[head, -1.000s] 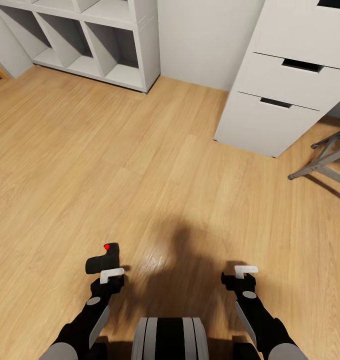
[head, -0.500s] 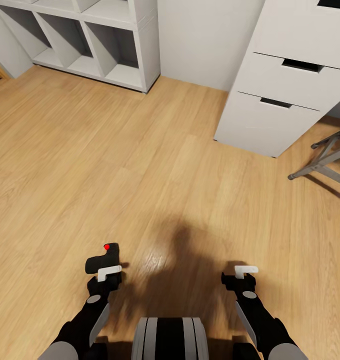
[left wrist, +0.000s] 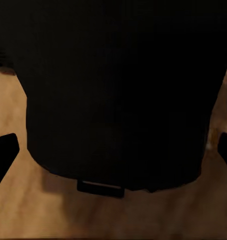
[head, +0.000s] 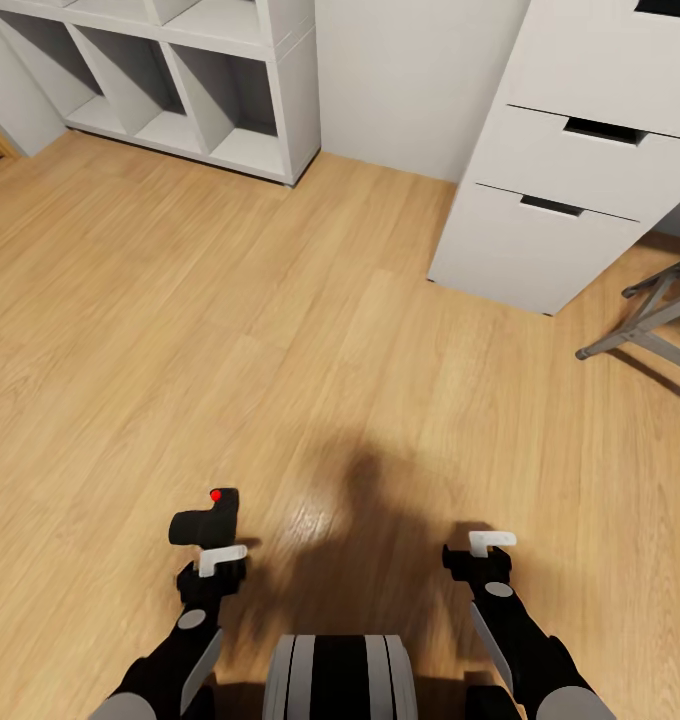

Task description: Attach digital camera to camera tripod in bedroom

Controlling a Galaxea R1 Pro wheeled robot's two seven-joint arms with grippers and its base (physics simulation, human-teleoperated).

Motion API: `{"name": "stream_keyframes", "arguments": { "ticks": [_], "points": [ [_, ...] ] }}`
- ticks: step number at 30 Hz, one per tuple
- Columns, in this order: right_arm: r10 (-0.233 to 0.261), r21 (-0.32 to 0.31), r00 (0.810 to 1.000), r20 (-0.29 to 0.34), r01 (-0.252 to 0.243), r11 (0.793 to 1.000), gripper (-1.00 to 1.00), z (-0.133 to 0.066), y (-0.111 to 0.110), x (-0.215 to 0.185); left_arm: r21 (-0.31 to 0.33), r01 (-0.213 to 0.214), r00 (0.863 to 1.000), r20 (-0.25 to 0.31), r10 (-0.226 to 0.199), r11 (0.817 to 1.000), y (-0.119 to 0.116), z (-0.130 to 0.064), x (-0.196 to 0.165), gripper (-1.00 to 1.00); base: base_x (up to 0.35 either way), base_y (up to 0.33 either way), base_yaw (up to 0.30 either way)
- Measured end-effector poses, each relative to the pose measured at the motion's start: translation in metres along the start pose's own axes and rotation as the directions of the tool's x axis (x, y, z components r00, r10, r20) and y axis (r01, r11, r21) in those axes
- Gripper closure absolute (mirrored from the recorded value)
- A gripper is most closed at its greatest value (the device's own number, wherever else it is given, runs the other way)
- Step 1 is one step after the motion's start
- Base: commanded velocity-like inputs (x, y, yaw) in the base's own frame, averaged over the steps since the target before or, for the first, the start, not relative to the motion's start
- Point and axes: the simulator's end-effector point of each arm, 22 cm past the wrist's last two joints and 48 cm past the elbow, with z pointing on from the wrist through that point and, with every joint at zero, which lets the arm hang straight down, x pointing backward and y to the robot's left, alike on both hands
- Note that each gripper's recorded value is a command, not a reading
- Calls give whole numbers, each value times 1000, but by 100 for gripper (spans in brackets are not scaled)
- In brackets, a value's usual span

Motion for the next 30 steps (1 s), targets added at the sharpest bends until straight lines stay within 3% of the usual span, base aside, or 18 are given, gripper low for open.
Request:
{"name": "stream_keyframes", "arguments": {
  "ticks": [10, 23, 30],
  "points": [
    [0, 0, 1000, 0, 0, 1000, -100, 0, 0, 0, 15, -20, 1000, 15, 20, 1000, -6, -2, 2, -100, 0, 0, 0],
    [1, -1, 1000, 0, -1, 1000, -100, 0, 1, 0, 20, 0, 994, 107, -2, 1000, -7, -3, -17, -100, 0, 0, 0],
    [1, -1, 1000, 0, -1, 1000, -100, 0, 1, 0, 20, -1, 994, 111, -1, 1000, -7, -3, -17, -100, 0, 0, 0]
  ]
}}
